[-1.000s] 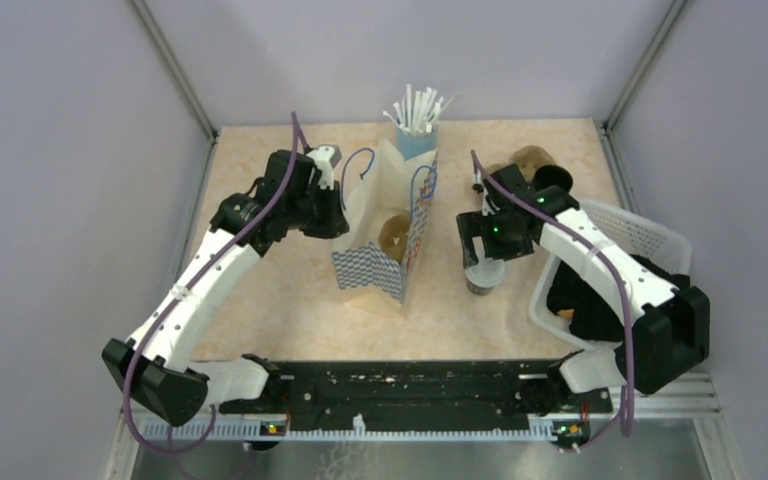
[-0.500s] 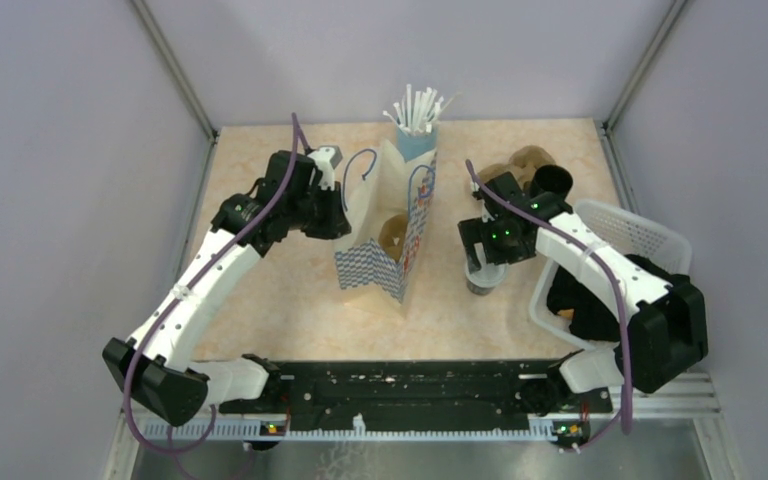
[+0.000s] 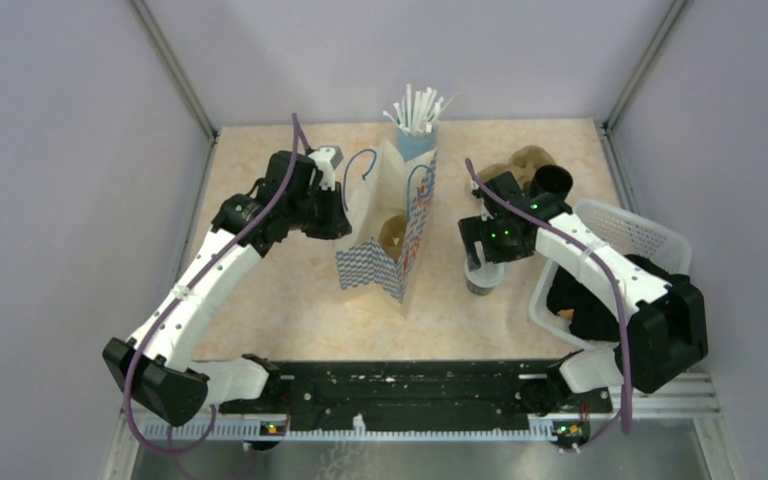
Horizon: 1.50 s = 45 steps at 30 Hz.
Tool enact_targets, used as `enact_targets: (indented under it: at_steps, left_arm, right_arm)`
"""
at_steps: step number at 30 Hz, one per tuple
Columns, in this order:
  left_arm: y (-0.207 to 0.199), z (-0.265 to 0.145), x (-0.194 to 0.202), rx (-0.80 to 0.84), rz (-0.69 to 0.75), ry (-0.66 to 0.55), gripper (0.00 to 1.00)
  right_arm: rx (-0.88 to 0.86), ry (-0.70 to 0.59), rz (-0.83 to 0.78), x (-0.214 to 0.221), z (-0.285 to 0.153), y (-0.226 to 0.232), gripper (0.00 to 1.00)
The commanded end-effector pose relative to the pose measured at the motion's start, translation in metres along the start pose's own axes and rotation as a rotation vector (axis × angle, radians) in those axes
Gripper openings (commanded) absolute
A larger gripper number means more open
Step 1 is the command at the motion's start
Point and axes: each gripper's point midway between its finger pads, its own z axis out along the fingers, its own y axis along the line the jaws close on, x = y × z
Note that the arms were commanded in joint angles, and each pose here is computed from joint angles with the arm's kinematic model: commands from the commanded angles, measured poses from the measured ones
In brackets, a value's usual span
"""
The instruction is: Pack the takeout coffee
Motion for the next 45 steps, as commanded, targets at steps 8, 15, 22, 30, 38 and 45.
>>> enact_targets:
  at_steps: [8, 15, 22, 30, 38, 45]
  left_arm:
    - [-0.006, 0.000, -0.006, 0.034, 0.017, -0.025, 0.19]
    - [-0.006, 0.001, -0.005, 0.037, 0.018, -0.022, 0.19]
    - [-0.006, 0.002, -0.005, 0.040, 0.018, -0.021, 0.20]
    - [-0.007, 0.003, -0.006, 0.044, 0.018, -0.020, 0.20]
    - [-0.009, 0.004, -0.007, 0.050, 0.014, -0.021, 0.22]
    - [-0.009, 0.004, -0.007, 0.053, 0.010, -0.019, 0.27]
  right_arm:
    - [0.008, -0.014, -0.014, -0.008, 0.005, 0.004, 0.85]
    - [0.028, -0.016, -0.020, -0.008, 0.006, 0.003, 0.82]
    - [0.049, -0.007, -0.029, -0.006, 0.010, 0.001, 0.82]
    - [0.059, -0.005, -0.040, -0.006, 0.011, 0.002, 0.84]
    - [0.080, -0.007, -0.047, -0.004, 0.012, -0.001, 0.82]
    - [0.085, -0.026, -0.047, -0.006, 0.008, -0.002, 0.78]
